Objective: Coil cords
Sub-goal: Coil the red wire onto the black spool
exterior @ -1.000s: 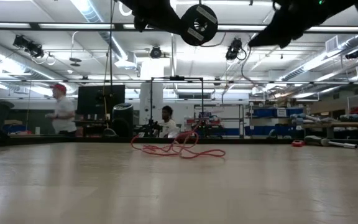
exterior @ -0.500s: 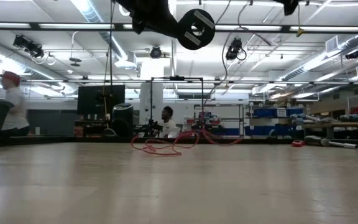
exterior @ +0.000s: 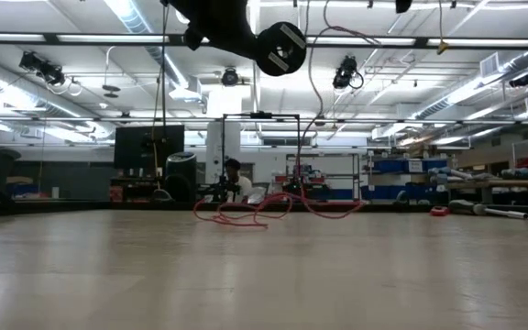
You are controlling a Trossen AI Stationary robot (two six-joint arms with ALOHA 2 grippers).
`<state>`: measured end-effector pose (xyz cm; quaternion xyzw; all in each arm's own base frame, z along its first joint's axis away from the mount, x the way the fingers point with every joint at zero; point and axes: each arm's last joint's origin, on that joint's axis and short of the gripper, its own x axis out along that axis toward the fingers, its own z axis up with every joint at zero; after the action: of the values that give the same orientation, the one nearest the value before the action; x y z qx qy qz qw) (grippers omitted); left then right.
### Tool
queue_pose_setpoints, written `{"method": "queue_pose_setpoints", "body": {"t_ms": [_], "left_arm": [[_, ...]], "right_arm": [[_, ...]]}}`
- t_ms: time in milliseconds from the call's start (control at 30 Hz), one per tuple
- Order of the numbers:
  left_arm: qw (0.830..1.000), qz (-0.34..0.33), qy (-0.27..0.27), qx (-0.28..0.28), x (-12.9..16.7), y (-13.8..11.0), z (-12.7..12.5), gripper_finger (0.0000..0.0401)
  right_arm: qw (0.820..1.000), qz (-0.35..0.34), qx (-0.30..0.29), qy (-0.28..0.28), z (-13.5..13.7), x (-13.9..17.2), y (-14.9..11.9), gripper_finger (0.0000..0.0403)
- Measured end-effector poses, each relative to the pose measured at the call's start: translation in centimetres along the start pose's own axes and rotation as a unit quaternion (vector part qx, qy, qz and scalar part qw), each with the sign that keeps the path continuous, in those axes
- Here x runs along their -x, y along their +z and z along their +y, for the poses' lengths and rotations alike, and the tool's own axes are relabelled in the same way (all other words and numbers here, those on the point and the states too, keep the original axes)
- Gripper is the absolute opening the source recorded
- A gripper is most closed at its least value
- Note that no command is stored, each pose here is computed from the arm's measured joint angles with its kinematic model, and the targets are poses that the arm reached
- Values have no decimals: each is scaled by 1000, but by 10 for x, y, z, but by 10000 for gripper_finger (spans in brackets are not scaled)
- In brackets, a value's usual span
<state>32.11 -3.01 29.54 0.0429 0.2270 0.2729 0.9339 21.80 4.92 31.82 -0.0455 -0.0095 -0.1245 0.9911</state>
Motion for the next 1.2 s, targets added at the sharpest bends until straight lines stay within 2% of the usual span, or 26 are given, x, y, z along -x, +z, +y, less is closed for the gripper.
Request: {"method": "queue_pose_setpoints", "body": {"t_ms": [200, 533, 867, 1100, 1200], "left_arm": [[999, -7, 38, 25, 0, 0, 2, 1], [998, -21, 36, 52, 0, 3, 2, 1], [995, -51, -61, 68, 1, 12, -5, 1], [995, -56, -56, 65, 0, 11, -5, 1], [994, -67, -49, 66, 1, 13, -5, 1]], "right_arm": [[999, 27, 24, 16, 23, -28, -2, 0], [993, 68, 79, 47, 56, -69, -19, 0], [988, 115, 105, 19, 47, -88, -43, 0], [980, 154, 121, 22, 45, -87, -51, 0], [972, 193, 131, 28, 45, -84, -59, 0]]}}
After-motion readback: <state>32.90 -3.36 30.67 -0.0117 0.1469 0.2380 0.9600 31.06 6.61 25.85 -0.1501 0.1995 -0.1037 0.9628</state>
